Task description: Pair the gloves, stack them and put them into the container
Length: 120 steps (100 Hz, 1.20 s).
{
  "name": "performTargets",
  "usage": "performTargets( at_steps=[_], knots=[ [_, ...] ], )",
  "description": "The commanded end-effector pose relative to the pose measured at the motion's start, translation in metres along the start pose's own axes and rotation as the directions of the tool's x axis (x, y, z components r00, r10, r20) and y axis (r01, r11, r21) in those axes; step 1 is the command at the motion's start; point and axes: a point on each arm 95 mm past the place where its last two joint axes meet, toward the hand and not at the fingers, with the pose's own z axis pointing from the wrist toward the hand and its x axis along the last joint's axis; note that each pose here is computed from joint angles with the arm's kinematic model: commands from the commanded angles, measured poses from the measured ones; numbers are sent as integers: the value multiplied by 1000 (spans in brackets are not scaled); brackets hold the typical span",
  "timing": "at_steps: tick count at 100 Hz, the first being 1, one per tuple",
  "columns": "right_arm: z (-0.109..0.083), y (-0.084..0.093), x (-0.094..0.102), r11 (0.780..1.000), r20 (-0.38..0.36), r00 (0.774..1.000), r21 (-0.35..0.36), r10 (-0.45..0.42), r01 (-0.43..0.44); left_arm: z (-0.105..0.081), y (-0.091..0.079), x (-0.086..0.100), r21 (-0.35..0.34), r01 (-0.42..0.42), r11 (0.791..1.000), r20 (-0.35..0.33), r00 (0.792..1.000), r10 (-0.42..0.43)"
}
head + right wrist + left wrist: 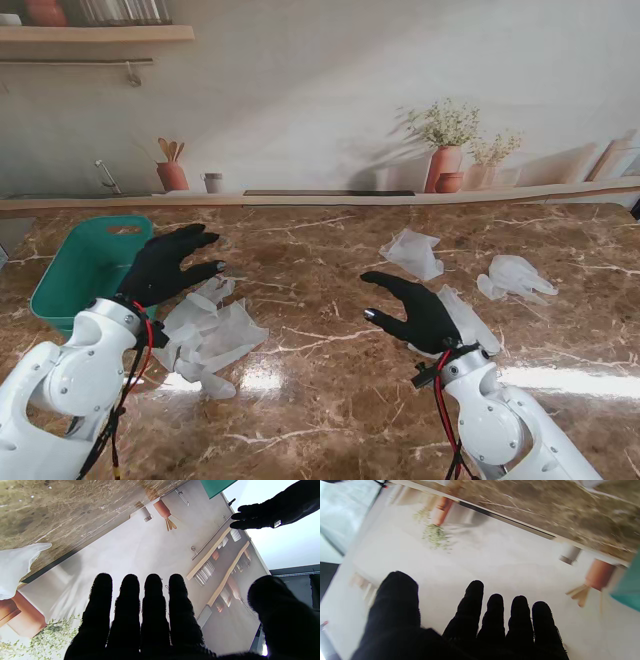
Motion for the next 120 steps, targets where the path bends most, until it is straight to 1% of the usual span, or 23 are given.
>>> performTargets(
  at_steps=[1, 13, 27, 36, 44, 61, 66, 72, 83, 92, 104, 114, 120],
  knots=[
    [-5, -4, -5, 1000, 24, 1000, 15, 9, -9, 0, -16, -8, 15, -63, 998, 49, 997, 62],
    [-4, -6, -5, 1000, 18, 1000, 24, 16, -16, -6, -28, -19, -21, -164, 986, 127, 978, 166],
    [-5, -8, -6, 999, 20, 999, 27, 27, -27, -20, -35, -32, -81, -238, 968, 174, 953, 249],
    [-6, -9, -6, 999, 21, 999, 29, 32, -33, -33, -41, -39, -143, -298, 944, 190, 928, 322],
    [-6, -9, -6, 999, 22, 999, 33, 37, -37, -44, -46, -44, -194, -333, 923, 211, 904, 371],
    [-5, -10, -5, 998, 20, 999, 35, 45, -45, -63, -51, -54, -253, -414, 874, 240, 849, 472],
    [-5, -10, -4, 998, 18, 999, 37, 45, -45, -68, -52, -56, -279, -429, 859, 248, 832, 497],
    [-5, -10, -4, 998, 16, 999, 39, 45, -45, -74, -53, -59, -303, -440, 845, 254, 818, 516],
    [-4, -10, -4, 998, 16, 999, 37, 46, -47, -85, -54, -64, -355, -463, 812, 260, 786, 561],
    [-4, -11, -4, 998, 15, 999, 40, 45, -46, -92, -55, -68, -384, -470, 795, 268, 767, 583],
    [-3, -11, -4, 998, 15, 999, 45, 45, -46, -98, -55, -72, -416, -472, 778, 285, 744, 604],
    [-3, -12, -3, 998, 11, 999, 48, 45, -46, -99, -53, -77, -445, -481, 755, 288, 722, 629],
    [-2, -12, -3, 998, 10, 999, 50, 45, -45, -97, -51, -82, -452, -486, 748, 288, 714, 638]
  ],
)
